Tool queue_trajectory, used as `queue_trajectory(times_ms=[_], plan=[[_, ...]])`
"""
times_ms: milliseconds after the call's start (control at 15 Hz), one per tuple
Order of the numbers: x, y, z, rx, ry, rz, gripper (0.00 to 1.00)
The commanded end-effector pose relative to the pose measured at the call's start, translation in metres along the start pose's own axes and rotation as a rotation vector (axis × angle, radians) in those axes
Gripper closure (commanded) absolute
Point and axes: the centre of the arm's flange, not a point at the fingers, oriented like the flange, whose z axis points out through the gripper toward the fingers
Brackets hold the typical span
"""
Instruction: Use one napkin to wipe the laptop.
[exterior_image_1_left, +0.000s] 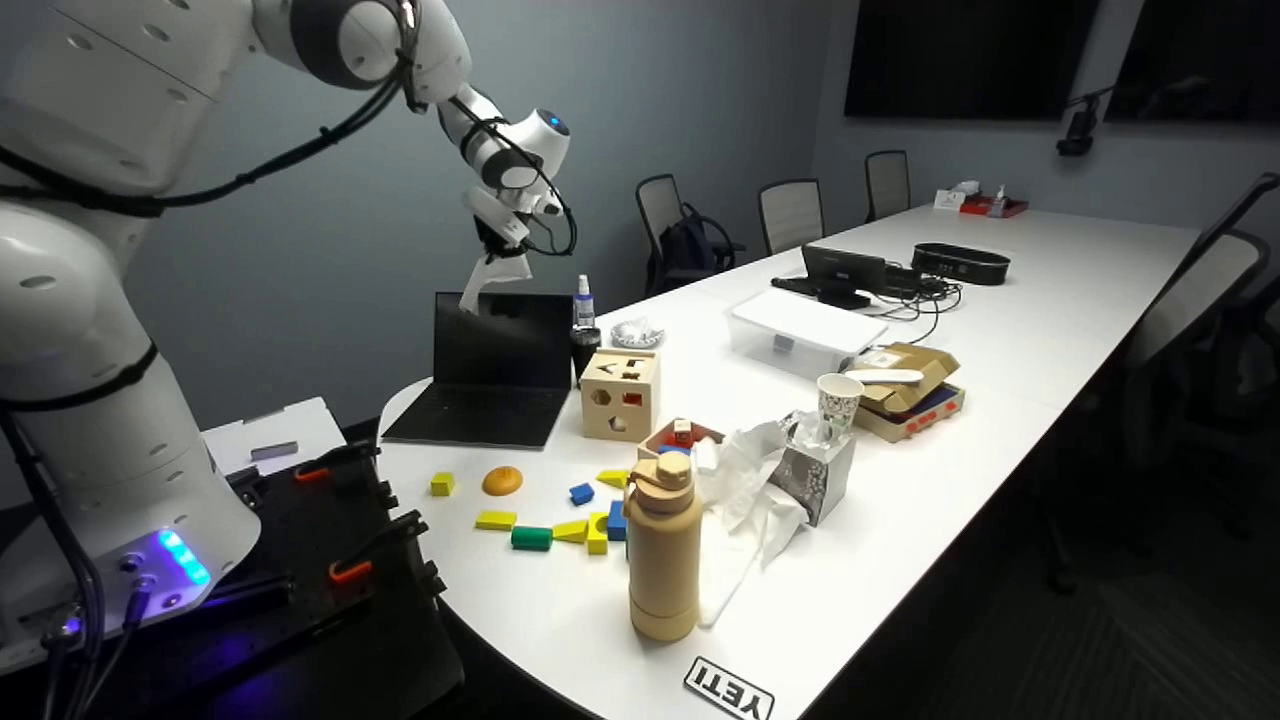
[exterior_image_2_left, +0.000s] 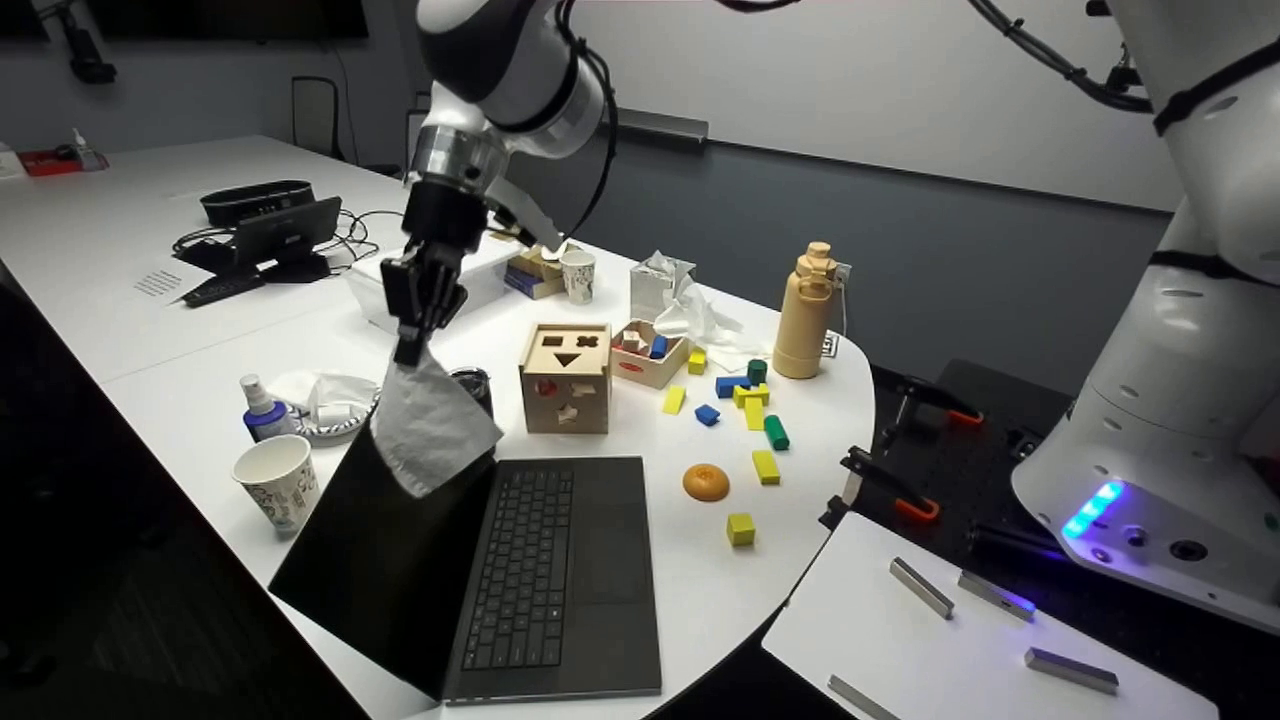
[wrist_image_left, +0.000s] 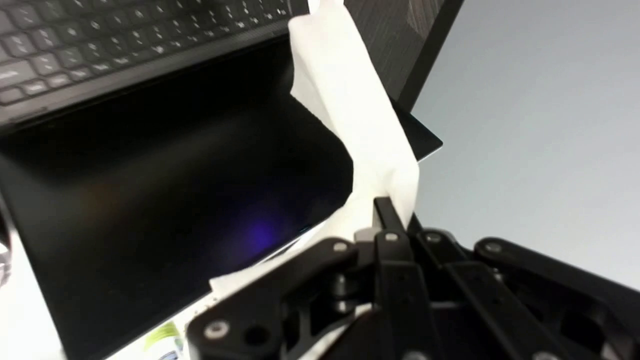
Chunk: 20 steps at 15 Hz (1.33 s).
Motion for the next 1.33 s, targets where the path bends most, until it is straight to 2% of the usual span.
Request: queue_trajectory(times_ms=[0,267,467,667,1000,1267], plan=[[-0.030,0.002,-0.093,-0.162,-0.081,0.014,1.00],[-0.054,0.043,-0.179,-0.316,-0.122,0.050,1.00],[-0.077,0.083,-0.218,-0.432,-0.135,0.102,1.00],[-0.099,0.125,-0.231,-0.520,-0.146,0.150,1.00],[-0.137,0.189,-0.229,-0.580,-0.154,0.238,1.00],[-0.157,0.233,-0.235,-0.641,-0.129,0.285,1.00]])
